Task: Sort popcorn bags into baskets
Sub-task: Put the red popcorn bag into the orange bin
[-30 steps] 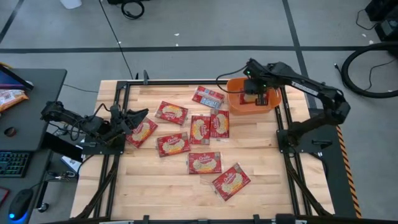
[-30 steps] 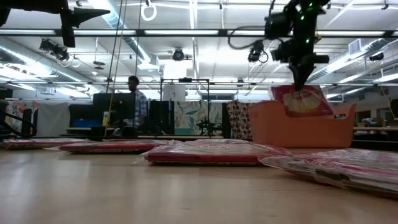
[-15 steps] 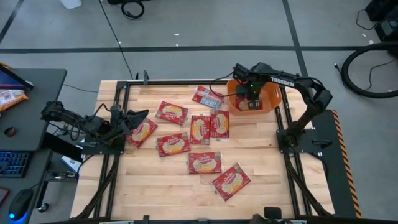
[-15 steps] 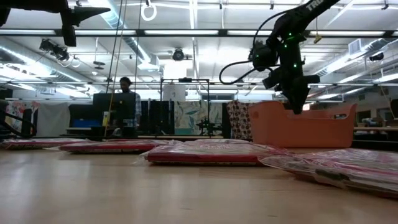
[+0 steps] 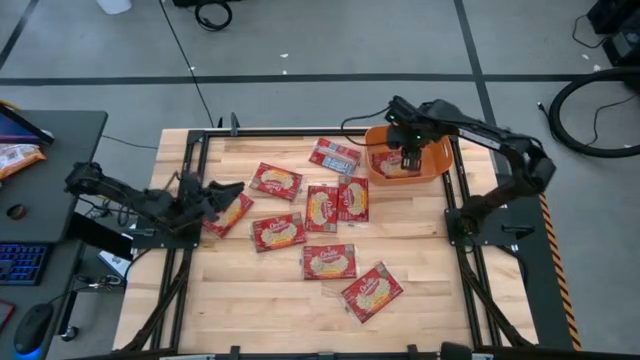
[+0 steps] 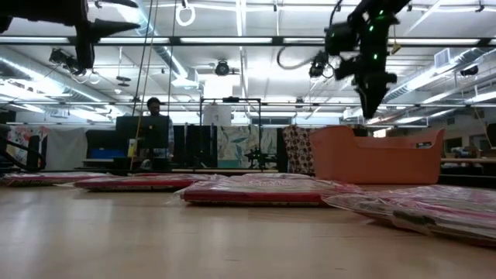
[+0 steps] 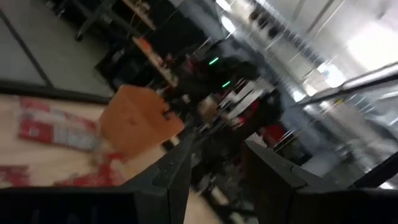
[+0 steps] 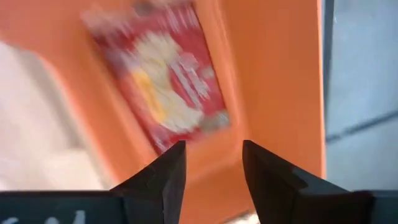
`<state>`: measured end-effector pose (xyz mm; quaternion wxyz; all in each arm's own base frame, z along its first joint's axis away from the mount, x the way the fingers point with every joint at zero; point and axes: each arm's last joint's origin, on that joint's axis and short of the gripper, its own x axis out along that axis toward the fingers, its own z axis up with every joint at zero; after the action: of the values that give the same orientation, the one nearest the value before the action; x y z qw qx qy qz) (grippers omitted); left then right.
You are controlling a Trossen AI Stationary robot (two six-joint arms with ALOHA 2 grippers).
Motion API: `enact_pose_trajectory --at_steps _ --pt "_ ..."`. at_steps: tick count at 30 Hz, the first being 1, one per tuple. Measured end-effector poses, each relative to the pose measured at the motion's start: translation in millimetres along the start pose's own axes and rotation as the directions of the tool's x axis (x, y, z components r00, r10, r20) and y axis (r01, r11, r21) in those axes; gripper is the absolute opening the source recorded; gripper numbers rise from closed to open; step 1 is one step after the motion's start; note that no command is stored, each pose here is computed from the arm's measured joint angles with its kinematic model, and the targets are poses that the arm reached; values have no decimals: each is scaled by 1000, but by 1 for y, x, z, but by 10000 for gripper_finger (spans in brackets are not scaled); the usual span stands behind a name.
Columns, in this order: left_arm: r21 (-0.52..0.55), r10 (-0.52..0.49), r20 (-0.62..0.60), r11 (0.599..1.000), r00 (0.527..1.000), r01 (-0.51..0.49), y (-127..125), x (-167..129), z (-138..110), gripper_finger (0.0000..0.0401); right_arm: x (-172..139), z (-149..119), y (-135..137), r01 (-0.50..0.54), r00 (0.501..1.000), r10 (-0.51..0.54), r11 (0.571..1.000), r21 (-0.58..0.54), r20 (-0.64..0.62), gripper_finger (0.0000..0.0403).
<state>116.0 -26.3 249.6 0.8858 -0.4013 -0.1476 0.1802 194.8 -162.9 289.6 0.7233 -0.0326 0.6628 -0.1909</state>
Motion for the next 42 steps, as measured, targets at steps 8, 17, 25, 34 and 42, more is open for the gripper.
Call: enact_pose_trajectory --at_steps 8,17,25,34,42 --pt "31 61 -134 998 989 -58 4 11 -25 146 -49 -3 39 -51 966 47 999 11 255 161" --pt "159 203 -360 975 911 -155 -8 30 -38 146 -68 24 93 -305 804 329 943 -132 495 161" --pt "207 256 -464 962 848 -177 -9 47 -49 146 -45 51 134 -488 723 519 851 -194 456 161" --pt "185 317 -520 948 793 -258 -1 61 -63 147 -11 68 198 -548 753 617 780 -302 228 161" --pt "19 160 -718 977 678 -211 -7 58 -69 147 -10 76 248 -575 756 642 745 -339 130 161"
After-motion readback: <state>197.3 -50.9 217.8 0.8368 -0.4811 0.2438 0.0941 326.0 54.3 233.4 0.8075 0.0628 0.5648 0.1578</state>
